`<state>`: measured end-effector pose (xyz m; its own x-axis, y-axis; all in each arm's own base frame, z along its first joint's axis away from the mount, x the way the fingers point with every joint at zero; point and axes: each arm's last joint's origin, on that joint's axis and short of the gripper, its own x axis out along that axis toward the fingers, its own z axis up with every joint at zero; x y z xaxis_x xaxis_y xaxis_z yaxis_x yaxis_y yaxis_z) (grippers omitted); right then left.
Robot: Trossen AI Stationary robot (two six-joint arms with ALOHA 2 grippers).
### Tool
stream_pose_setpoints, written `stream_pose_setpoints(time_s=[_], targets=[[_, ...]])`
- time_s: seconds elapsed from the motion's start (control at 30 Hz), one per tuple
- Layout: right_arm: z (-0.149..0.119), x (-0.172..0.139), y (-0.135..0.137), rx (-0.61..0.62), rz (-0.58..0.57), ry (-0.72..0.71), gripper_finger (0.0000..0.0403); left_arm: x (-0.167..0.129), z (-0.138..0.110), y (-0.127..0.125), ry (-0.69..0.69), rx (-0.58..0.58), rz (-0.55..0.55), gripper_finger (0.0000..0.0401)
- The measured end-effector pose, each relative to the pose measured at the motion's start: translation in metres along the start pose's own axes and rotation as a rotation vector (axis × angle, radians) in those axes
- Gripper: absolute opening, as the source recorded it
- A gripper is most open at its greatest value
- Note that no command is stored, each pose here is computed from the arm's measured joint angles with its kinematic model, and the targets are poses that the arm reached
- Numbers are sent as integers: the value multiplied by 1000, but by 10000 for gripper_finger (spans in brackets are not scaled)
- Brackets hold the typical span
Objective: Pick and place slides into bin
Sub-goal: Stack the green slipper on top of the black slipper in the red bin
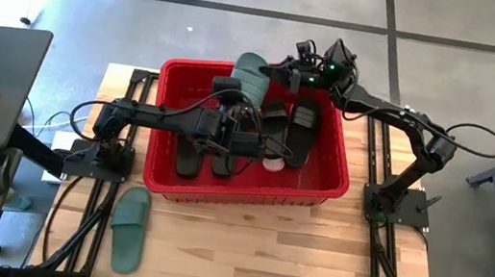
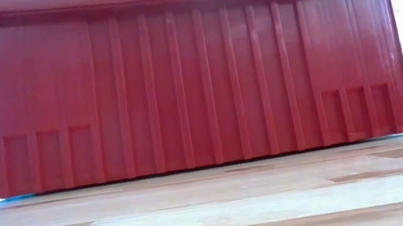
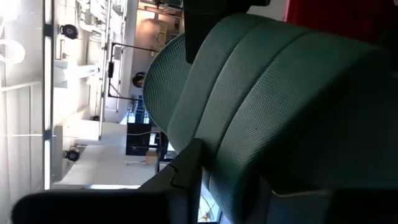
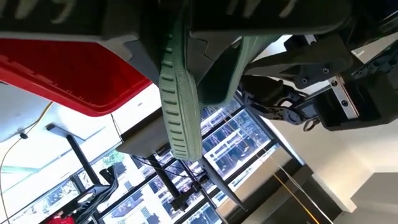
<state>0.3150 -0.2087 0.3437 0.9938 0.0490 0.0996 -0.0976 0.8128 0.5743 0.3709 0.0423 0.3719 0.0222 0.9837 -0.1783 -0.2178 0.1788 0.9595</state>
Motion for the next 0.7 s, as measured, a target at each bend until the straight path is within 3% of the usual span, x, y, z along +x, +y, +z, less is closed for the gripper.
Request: stream_pose_setpoints(time_s=[0.2, 0.5, 0.7], targets=[[3, -5, -5, 5, -14, 0, 8, -8, -4, 8, -23, -26, -22, 117], [11, -15, -15, 6, -40, -11, 6, -18, -18, 45, -43, -62, -70, 200], [22, -23, -18, -2, -33, -8, 6, -22, -30, 64, -58, -118, -137, 228]])
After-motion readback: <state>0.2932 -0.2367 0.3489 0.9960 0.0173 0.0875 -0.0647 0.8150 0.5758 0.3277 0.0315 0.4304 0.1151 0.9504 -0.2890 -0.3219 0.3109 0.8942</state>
